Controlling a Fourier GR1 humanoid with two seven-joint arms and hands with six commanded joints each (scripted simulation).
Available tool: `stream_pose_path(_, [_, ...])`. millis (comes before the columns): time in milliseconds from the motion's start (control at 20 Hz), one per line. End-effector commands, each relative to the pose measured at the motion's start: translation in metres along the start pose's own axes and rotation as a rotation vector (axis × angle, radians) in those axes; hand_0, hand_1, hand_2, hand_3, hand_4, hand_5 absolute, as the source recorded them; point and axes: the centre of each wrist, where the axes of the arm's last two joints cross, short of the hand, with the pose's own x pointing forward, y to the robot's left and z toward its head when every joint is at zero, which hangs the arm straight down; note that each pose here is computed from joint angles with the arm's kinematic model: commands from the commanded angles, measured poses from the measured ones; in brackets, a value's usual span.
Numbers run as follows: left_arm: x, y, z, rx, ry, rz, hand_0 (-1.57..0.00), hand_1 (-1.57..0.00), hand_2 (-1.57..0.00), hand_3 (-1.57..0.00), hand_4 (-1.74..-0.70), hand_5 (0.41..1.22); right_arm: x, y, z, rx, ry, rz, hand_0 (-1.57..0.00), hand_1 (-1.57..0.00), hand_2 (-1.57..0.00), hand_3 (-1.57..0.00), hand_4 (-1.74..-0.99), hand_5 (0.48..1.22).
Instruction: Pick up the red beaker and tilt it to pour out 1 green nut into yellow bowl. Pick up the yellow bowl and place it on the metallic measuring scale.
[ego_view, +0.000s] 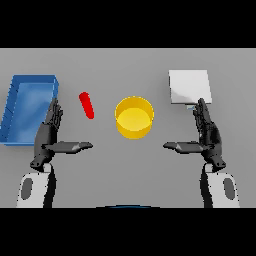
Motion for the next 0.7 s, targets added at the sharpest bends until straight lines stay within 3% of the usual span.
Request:
stream_pose_path(0, [0.0, -0.001, 0.001, 0.0, -0.001, 0.001, 0.0, 0.0, 0.0, 0.0, -1.14, 0.66, 0.0, 0.001, 0.0, 0.0, 0.0, -0.001, 0.0, 0.0, 0.0, 0.0, -1.071, 0.578])
stream_pose_path(250, [0.0, -0.009, 0.005, -0.007, -0.01, 0.003, 0.0, 0.0, 0.0, 0.0, -1.14, 0.66, 0.0, 0.008, 0.002, 0.002, -0.006, 0.002, 0.0, 0.0, 0.0, 0.0, -1.071, 0.578])
stream_pose_path(300, [0.005, -0.01, 0.017, -0.049, -0.052, -0.074, 0.0, 0.0, 0.0, 0.0, -1.14, 0.66, 0.005, 0.006, 0.008, 0.009, -0.087, 0.157, 0.0, 0.0, 0.0, 0.0, -1.071, 0.578])
stream_pose_path(400, [0.012, -0.012, 0.032, -0.079, -0.076, -0.153, 0.0, 0.0, 0.0, 0.0, -1.14, 0.66, 0.009, 0.013, 0.02, 0.036, -0.156, 0.291, 0.0, 0.0, 0.0, 0.0, -1.066, 0.576])
stream_pose_path(500, [0.023, -0.012, 0.039, -0.097, -0.075, -0.189, 0.0, 0.0, 0.0, 0.0, -1.14, 0.66, 0.013, 0.016, 0.024, 0.034, -0.16, 0.334, 0.0, 0.0, 0.0, 0.0, -1.071, 0.581])
stream_pose_path(650, [0.027, -0.015, 0.036, -0.108, -0.026, -0.193, 0.0, 0.0, 0.0, 0.0, -1.14, 0.652, 0.017, 0.017, 0.026, 0.048, -0.155, 0.312, 0.0, 0.0, 0.0, 0.0, -1.118, 0.6])
